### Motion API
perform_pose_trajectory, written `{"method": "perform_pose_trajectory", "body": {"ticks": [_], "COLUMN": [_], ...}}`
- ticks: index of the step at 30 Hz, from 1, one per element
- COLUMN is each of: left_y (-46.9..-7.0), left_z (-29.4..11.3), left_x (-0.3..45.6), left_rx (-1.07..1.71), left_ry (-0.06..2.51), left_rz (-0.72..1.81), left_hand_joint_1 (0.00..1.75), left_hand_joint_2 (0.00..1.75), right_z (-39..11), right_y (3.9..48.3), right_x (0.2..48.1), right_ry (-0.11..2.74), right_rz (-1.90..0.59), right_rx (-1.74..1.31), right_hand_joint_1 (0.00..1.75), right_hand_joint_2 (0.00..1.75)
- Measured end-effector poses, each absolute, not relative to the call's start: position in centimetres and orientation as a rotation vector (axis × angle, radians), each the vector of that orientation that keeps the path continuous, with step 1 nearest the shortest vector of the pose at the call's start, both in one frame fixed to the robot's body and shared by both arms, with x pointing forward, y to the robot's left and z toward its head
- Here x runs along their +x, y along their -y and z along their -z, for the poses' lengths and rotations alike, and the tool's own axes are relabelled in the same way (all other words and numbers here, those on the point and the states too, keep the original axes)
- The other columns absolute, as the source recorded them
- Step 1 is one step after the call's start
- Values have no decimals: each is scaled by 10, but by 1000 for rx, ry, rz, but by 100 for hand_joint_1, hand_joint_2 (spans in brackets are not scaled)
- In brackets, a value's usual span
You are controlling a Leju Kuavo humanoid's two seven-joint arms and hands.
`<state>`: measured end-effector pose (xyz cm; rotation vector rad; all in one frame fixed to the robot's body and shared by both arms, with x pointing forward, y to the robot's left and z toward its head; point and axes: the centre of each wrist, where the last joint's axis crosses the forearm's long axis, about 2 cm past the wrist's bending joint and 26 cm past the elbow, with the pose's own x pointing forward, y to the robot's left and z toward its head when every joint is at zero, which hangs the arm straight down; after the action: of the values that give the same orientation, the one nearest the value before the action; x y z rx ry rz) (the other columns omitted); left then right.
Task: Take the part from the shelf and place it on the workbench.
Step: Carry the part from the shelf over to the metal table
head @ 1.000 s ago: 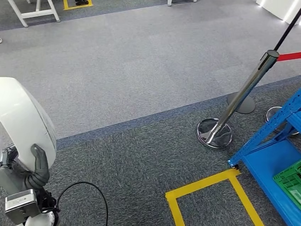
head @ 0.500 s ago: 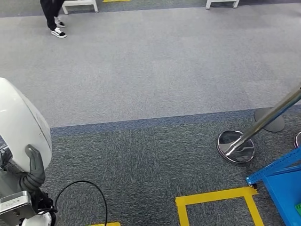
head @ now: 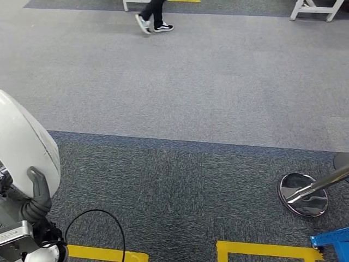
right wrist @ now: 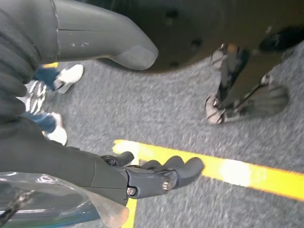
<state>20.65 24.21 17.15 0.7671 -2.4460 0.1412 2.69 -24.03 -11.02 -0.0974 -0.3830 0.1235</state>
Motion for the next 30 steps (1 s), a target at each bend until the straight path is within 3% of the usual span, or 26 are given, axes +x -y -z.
{"method": "perform_pose_trajectory", "body": {"ticks": [30], "left_y": [-249], "left_z": [-169], "left_x": [202], "left_rx": [779], "left_ry": [2432], "left_rz": [-136], "left_hand_joint_1": [175], "left_hand_joint_2": [175], "right_z": [112], "right_y": [267], "right_x": [20], "right_ry": [325], "right_rz": [-70], "right_rx": [-174], "right_hand_joint_1": [0], "right_hand_joint_2": [175]}}
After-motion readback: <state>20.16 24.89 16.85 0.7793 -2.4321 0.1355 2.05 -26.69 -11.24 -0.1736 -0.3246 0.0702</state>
